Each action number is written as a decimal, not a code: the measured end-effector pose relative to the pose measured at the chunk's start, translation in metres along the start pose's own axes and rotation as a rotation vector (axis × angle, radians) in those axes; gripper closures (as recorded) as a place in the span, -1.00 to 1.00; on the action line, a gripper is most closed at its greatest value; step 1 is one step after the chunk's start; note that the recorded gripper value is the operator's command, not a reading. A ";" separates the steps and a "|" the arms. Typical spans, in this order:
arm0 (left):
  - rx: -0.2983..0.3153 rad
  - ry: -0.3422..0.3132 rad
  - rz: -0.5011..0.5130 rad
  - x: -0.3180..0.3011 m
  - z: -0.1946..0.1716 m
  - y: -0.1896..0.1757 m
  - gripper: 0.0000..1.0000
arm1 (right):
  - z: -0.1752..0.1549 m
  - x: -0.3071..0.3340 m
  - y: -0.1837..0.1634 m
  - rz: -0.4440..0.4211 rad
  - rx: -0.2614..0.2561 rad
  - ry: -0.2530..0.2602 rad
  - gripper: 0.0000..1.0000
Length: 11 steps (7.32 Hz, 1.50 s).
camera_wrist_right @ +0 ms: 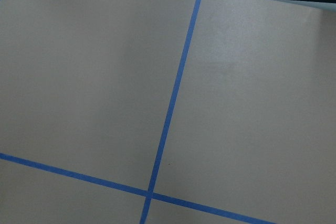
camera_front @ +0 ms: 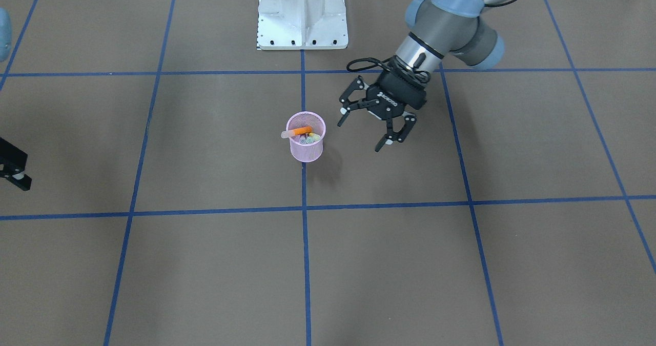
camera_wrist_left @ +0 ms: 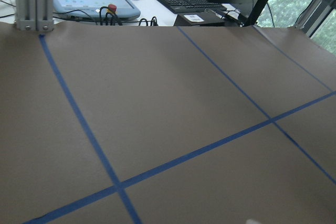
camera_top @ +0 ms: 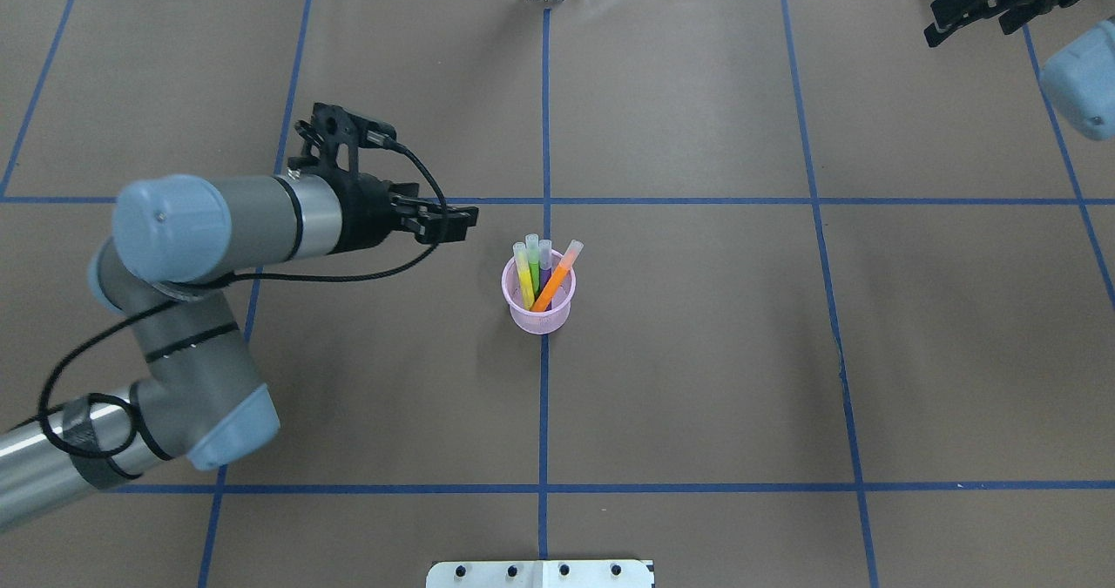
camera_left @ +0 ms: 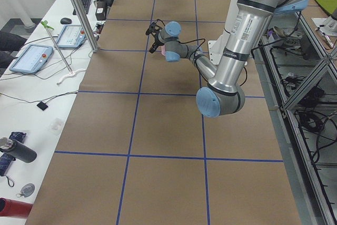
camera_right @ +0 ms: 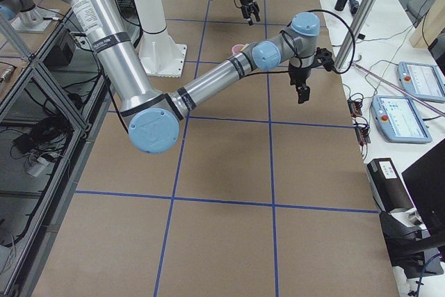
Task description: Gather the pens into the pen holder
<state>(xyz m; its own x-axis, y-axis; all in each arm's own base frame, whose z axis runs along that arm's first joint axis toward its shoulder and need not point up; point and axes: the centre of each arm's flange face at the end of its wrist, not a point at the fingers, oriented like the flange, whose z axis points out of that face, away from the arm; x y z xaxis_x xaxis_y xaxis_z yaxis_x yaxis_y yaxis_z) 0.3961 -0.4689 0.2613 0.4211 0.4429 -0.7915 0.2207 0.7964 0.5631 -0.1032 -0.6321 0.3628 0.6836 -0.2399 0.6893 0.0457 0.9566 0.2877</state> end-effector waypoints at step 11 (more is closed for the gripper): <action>-0.565 -0.391 0.044 -0.412 -0.307 0.021 -0.99 | 0.048 0.283 0.208 0.064 -0.213 0.145 -1.00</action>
<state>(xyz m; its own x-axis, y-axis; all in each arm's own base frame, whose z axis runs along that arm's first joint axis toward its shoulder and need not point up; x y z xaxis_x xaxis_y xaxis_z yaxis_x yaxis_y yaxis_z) -0.0431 -0.5088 0.5264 0.7290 0.3833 -0.5671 -0.2519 0.9206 0.2985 0.0654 -0.5094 0.6494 0.7863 -0.1664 0.5950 0.1410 0.9860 0.0894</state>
